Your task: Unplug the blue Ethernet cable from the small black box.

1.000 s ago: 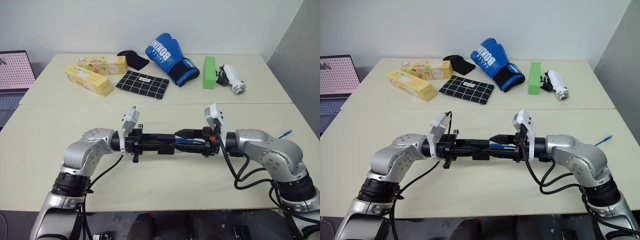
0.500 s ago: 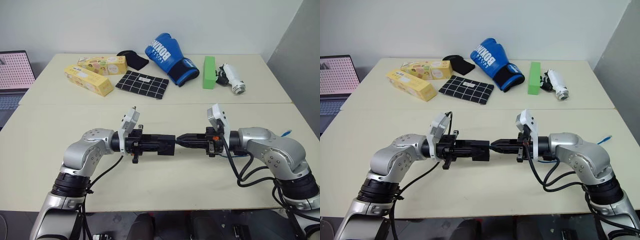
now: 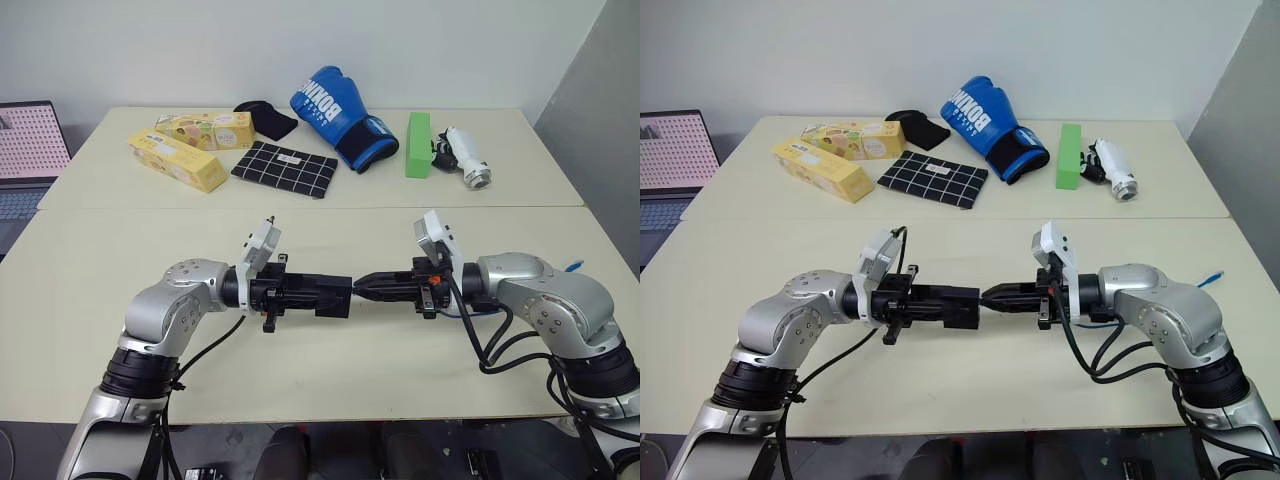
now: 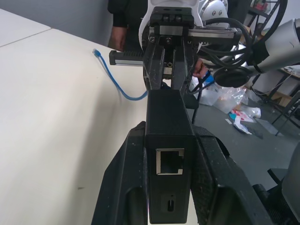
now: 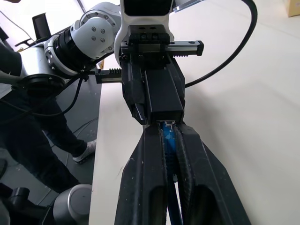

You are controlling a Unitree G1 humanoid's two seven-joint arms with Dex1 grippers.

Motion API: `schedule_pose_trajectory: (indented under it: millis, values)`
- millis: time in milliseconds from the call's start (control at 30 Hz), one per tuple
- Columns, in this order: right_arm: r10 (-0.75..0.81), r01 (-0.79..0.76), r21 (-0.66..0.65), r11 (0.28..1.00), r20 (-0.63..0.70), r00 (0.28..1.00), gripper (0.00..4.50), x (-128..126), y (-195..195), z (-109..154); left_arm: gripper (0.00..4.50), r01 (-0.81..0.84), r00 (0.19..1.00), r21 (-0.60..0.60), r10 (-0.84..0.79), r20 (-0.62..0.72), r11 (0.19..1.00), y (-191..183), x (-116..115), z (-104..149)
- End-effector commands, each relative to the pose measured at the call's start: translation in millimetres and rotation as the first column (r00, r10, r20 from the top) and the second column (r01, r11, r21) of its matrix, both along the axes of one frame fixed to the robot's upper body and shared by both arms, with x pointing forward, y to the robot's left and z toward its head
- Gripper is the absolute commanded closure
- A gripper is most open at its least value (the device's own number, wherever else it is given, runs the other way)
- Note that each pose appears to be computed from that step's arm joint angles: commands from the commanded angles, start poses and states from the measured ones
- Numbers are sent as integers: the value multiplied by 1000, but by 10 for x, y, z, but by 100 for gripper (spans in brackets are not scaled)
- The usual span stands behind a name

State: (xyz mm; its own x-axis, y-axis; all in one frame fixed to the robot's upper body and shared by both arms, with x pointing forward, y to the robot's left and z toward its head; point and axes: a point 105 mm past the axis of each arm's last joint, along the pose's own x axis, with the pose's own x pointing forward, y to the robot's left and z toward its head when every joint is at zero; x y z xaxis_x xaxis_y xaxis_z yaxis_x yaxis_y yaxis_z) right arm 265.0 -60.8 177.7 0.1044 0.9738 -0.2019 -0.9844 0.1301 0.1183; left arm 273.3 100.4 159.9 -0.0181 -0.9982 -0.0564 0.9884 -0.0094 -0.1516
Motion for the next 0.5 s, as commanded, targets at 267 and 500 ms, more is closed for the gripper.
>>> schedule_pose_trajectory:
  millis: [267, 500]
  values:
    - [-80, 80, -17, 997, 22, 997, 450, 102, -176, 63, 371, -83, 995, 23, 82, 54, 996, 197, 36, 82]
    - [-56, 54, 92, 994, 22, 998, 336, 50, 4, 219, 371, -35, 998, 10, 35, 44, 999, 69, -25, 70]
